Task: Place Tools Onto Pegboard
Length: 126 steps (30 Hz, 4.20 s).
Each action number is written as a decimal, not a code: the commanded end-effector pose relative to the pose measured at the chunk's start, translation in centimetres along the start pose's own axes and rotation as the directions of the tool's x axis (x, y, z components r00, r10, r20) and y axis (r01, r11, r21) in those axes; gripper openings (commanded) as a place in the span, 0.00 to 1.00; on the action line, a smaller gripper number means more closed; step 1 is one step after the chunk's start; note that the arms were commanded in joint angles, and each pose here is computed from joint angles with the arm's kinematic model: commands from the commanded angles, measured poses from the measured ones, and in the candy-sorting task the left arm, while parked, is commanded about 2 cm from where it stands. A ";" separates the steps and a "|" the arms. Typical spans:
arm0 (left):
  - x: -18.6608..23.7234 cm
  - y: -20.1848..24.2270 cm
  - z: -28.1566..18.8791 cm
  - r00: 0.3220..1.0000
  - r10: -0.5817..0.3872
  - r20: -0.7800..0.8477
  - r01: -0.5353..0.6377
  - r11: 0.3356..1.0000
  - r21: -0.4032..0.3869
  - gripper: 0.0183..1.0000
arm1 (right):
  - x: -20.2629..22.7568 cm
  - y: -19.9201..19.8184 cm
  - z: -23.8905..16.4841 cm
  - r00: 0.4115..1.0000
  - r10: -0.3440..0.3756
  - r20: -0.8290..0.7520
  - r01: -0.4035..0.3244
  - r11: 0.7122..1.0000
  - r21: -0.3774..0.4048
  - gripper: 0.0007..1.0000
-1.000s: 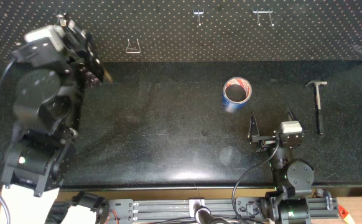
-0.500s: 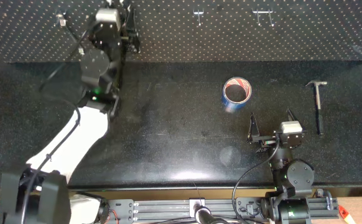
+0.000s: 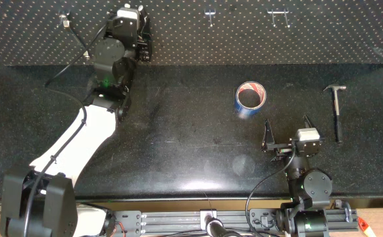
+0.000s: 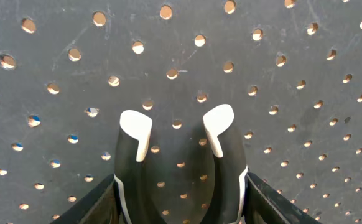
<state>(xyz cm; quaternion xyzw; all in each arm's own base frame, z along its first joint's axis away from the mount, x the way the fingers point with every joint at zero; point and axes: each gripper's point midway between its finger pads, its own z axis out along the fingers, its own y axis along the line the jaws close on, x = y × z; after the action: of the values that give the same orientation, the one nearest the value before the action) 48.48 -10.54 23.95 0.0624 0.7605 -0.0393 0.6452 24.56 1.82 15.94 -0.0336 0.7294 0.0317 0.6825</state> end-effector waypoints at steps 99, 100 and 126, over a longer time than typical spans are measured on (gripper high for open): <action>12.5 5.0 -23.2 0.996 -0.034 0.086 0.039 0.997 -0.064 1.00 | -14.9 18.1 13.7 0.973 -0.101 -0.206 0.044 0.963 -0.265 0.07; 12.5 5.0 -23.2 0.996 -0.034 0.086 0.039 0.997 -0.064 1.00 | -15.0 18.5 13.9 0.975 -0.110 -0.191 0.056 0.961 -0.271 0.07; 12.5 5.0 -23.2 0.996 -0.034 0.086 0.039 0.997 -0.064 1.00 | -6.5 19.4 23.6 0.964 -0.218 -0.153 0.189 0.965 -0.184 0.08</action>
<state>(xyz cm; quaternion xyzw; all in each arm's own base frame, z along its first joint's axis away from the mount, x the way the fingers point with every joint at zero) 24.58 -1.66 15.66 0.0173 0.7338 -0.0316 0.6784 46.06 23.56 21.27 -0.1689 0.7716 0.0286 0.6126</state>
